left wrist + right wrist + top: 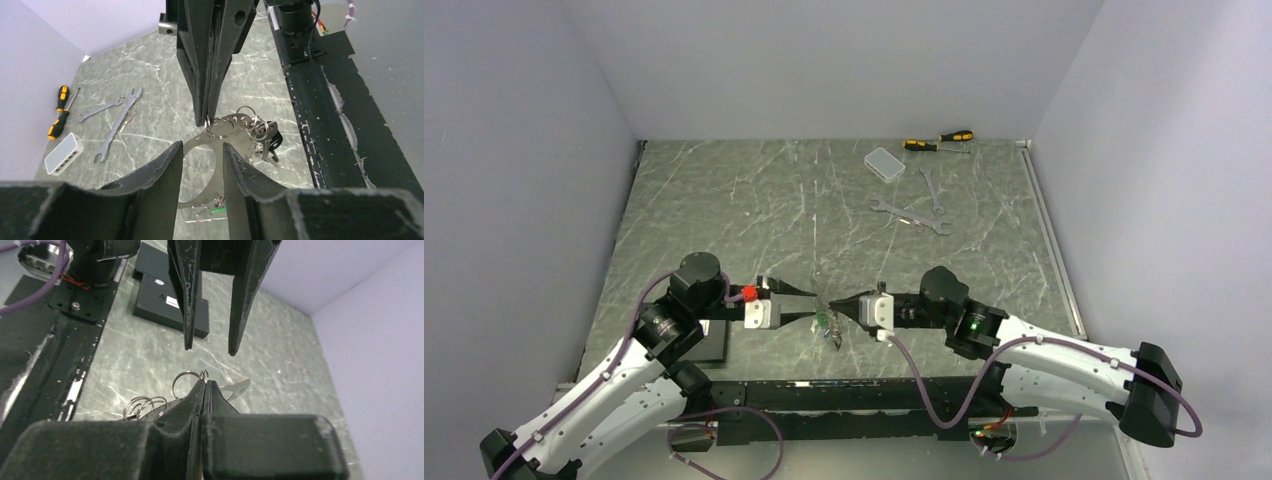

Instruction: Put the keys on the keyring

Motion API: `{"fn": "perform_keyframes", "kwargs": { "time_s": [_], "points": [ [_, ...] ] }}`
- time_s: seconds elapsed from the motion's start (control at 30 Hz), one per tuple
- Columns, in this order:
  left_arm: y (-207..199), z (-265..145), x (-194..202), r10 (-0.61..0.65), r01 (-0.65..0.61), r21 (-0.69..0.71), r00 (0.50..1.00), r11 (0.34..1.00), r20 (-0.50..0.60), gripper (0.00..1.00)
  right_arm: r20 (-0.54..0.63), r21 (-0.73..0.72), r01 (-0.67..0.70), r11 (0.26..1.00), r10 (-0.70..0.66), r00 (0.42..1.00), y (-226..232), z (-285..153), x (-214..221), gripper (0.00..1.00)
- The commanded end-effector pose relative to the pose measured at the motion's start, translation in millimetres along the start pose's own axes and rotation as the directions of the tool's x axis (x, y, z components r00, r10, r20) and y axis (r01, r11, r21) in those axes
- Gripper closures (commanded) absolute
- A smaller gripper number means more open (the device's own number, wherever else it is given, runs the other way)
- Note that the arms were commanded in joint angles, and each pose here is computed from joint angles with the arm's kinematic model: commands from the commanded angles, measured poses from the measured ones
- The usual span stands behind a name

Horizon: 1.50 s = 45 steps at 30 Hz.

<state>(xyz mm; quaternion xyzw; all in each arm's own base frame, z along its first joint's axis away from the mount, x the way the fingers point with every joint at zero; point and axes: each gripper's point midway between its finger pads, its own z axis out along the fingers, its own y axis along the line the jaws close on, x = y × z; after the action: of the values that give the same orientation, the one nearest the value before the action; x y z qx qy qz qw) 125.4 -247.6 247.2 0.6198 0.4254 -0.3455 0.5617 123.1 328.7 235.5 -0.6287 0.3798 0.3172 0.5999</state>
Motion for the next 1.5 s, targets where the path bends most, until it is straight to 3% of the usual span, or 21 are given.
{"fn": "perform_keyframes", "kwargs": {
  "time_s": [0.0,0.4,0.67,1.33,1.47],
  "points": [
    [-10.1,3.4,-8.5,-0.001,-0.003,0.073,0.999,0.997,0.043,0.6,0.055,0.074,0.205,0.976,-0.21,0.976,-15.7,-5.5,-28.8,1.0],
    [-11.5,9.5,-0.6,-0.046,0.043,0.105,0.999,0.994,0.026,0.64,-0.128,0.092,0.366,0.926,-0.353,0.927,-6.8,12.3,-2.9,1.0],
    [-10.6,9.2,12.9,-0.054,0.058,0.103,0.998,0.993,-0.037,0.69,-0.118,0.143,0.353,0.925,-0.338,0.934,-12.5,13.2,-6.1,1.0],
    [-5.3,15.3,21.2,-0.079,0.083,0.088,0.996,0.993,-0.05,0.74,-0.018,0.174,0.259,0.95,-0.26,0.966,-7.5,13.8,-20.2,1.0],
    [-4.1,16.1,21.4,-0.079,0.083,0.087,0.996,0.993,-0.049,0.82,-0.007,0.171,0.252,0.952,-0.255,0.967,-6.5,15.0,-21.6,1.0]
  ]
}}
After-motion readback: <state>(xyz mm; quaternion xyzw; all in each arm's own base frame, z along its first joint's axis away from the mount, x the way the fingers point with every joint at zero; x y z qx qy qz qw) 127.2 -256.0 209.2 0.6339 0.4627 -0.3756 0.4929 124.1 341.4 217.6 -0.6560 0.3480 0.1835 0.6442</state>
